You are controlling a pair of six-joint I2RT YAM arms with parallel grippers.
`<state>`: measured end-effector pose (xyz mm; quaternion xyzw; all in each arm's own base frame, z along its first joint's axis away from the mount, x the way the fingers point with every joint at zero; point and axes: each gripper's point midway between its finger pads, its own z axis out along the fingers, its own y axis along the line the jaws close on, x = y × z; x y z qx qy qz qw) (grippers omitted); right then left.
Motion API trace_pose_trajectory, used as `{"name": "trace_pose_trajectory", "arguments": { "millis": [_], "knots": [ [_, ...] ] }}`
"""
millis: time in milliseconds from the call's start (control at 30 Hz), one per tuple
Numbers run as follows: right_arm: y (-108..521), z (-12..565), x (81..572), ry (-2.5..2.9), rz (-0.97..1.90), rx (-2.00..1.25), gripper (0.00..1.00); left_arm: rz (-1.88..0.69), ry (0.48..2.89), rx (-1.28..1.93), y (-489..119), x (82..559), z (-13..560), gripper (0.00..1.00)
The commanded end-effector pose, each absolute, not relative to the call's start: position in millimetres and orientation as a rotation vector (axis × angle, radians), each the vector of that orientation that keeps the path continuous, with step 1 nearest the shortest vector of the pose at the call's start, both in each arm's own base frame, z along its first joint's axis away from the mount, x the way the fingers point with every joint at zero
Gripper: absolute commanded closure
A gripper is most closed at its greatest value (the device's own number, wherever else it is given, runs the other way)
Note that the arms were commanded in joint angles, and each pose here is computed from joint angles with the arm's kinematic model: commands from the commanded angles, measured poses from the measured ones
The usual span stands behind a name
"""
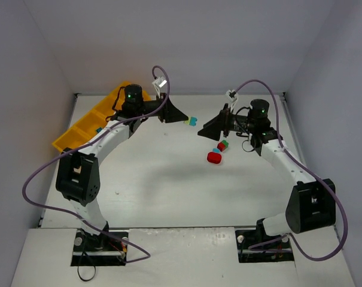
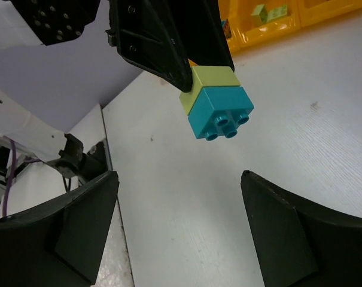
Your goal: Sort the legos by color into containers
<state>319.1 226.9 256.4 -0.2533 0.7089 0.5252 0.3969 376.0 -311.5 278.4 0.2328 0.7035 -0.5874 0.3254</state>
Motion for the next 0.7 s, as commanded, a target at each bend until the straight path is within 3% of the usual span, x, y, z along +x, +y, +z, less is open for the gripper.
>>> {"name": "trace_pose_trajectory", "arguments": {
  "millis": [0,667],
  "knots": [
    [236,295,318,1.634,1.411,-0.704,0.21,-1.536,1.549,0.768,-312,358,347,1.00],
    [241,307,344,1.563,1.369,-0.735,0.33,-1.612,1.567,0.826,-323,338,349,1.00]
  ]
}}
